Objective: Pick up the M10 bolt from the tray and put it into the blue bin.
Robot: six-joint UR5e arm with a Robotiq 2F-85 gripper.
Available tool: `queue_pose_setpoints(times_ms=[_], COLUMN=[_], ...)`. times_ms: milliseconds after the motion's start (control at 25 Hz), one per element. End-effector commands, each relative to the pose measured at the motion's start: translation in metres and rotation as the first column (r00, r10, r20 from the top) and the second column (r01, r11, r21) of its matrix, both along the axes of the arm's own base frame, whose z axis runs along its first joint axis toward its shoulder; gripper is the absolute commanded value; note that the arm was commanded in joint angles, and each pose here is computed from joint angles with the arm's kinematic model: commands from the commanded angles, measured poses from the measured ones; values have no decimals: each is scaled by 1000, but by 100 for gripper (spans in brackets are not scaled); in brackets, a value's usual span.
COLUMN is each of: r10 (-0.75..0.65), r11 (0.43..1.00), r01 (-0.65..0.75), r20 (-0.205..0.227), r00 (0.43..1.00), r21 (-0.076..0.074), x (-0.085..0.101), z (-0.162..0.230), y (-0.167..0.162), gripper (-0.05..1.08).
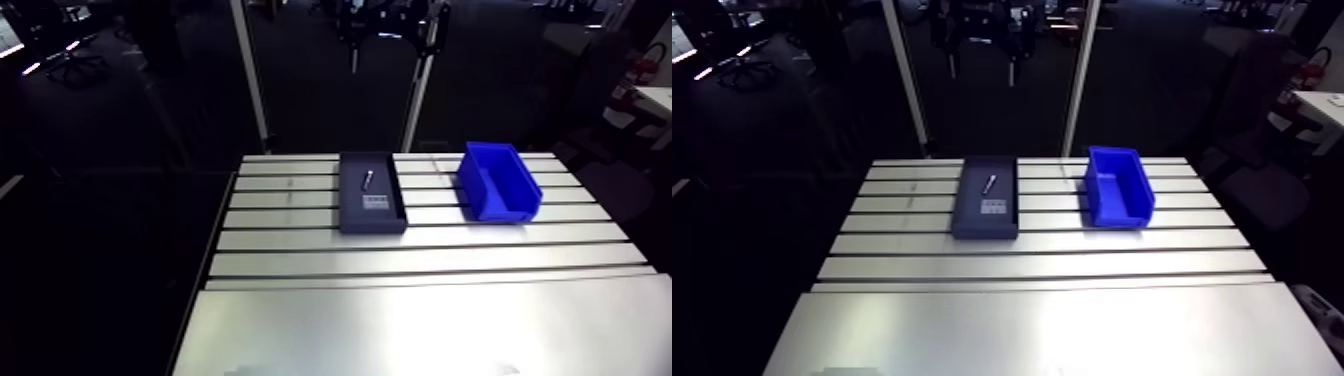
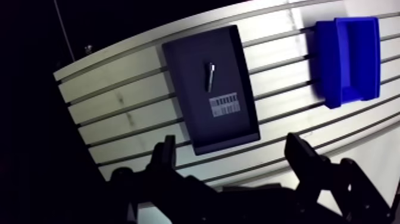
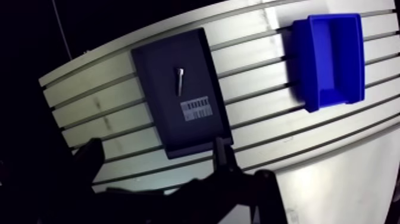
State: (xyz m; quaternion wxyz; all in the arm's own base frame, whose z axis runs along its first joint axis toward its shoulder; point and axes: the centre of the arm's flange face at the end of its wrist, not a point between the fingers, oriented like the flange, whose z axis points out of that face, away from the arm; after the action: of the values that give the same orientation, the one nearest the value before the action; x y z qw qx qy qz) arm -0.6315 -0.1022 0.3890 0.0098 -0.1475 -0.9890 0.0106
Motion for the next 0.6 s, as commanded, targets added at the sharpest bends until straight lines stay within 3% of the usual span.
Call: queue_pose_setpoints(times_ms=[40, 320, 600], r10=[-1, -5, 4], r11=[1000, 1000, 1000], r01=[1, 5, -4], r20=[24, 38, 66], r00=[1000, 999, 998], r21=[2, 3, 2], x=[-14, -25, -32], z=[-31, -58, -89], y=[1, 2, -11], gripper=[2, 8, 25])
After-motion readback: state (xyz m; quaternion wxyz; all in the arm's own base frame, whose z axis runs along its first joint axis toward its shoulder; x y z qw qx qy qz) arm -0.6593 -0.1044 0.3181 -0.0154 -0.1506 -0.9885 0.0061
